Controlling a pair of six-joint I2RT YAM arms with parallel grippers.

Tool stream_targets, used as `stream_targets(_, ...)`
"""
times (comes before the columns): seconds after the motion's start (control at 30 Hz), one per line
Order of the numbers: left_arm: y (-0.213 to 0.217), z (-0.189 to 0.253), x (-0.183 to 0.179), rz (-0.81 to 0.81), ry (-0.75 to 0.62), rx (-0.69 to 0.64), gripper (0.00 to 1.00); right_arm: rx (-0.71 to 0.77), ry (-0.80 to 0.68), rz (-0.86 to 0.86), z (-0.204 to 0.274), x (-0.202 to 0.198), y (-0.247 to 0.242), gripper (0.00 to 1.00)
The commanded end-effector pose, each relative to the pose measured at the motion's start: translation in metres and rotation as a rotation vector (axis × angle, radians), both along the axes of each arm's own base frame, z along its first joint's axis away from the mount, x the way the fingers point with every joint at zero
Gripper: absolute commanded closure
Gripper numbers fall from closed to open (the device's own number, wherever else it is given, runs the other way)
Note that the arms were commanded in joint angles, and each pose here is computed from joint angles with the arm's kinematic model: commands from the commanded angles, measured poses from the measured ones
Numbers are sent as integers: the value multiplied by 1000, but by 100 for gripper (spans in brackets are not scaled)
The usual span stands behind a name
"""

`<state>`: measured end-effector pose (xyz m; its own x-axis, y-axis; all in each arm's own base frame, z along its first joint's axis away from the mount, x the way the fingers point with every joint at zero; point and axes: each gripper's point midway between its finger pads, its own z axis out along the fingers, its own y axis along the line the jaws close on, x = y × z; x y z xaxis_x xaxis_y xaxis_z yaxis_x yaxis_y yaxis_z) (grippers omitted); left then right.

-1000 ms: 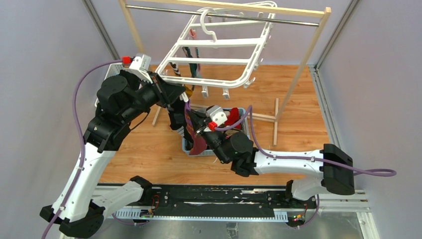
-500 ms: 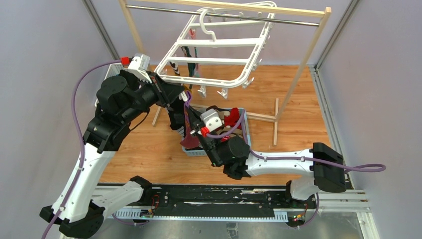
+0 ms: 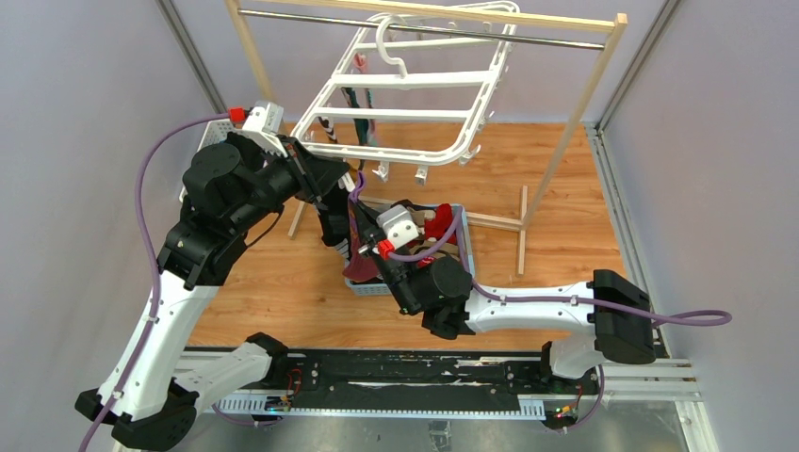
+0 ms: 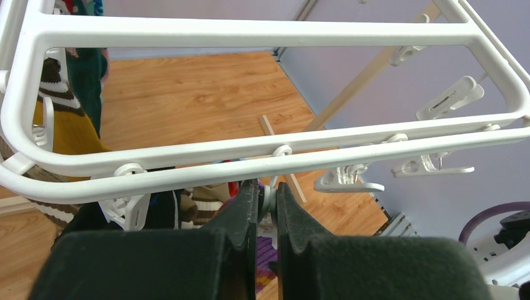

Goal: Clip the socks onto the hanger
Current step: Clamp the sock onto the hanger.

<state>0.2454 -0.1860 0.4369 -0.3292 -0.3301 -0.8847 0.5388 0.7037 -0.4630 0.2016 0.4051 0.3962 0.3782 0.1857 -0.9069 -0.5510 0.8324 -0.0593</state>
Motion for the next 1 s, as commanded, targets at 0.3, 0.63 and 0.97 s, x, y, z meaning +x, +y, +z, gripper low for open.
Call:
stream_targets(0.3, 6, 7, -4, 20, 5, -10, 100, 10, 24, 4, -6, -3, 3, 100)
stream_targets(0.63, 7, 16, -6, 18, -8, -24, 100, -22, 38, 14, -16, -3, 12, 100)
stream_targets(0.97, 8, -2, -6, 23, 14, 13, 100, 5, 0, 5, 4, -4, 4, 100)
